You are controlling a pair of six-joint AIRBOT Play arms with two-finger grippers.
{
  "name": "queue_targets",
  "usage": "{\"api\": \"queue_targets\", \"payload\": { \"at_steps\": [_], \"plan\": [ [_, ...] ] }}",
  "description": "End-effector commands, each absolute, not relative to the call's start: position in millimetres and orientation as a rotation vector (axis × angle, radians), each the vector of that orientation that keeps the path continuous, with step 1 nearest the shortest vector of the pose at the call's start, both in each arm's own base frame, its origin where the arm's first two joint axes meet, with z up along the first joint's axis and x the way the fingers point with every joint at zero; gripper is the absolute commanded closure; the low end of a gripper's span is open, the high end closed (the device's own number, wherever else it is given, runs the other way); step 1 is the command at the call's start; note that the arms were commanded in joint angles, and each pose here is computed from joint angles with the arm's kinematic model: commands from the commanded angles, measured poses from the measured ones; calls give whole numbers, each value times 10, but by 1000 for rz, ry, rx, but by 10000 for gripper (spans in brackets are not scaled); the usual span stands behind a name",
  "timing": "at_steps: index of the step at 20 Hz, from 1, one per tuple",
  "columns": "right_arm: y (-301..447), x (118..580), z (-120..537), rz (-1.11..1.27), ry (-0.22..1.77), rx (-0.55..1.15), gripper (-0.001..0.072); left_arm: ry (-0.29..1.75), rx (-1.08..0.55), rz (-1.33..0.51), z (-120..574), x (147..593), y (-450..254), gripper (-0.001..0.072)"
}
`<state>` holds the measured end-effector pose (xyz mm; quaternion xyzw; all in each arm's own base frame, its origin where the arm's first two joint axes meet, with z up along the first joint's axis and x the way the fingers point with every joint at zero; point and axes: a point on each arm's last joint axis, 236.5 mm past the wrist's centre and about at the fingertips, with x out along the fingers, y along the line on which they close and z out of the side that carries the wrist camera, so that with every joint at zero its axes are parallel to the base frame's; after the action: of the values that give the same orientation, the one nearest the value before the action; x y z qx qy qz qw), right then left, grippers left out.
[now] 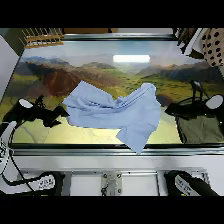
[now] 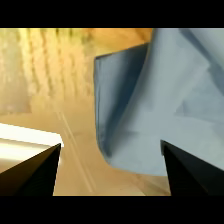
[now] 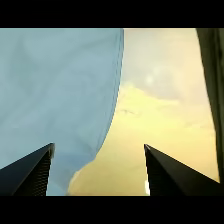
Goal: Fold the clothes and pants, and hang the long-sleeved shirts on hangers.
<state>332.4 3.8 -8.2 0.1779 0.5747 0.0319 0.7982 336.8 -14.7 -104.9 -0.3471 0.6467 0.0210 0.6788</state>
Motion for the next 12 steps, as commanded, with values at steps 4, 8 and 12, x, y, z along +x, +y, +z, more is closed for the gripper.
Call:
{"api": "queue_targets", "payload": {
  "at_steps": [4,8,12],
  "plan": [
    [340,2880,-824,76,1416,556,101,1456,-883,31,-1292,3303,-388,-9],
    [623,2868,-1110,99,1469,618,101,1420,-808,-5,-1278,3454,-570,265],
    [850,3017,-1260,114,1436,602,143,1375,-759,-62,-1059,3695,-657,697]
  ]
}}
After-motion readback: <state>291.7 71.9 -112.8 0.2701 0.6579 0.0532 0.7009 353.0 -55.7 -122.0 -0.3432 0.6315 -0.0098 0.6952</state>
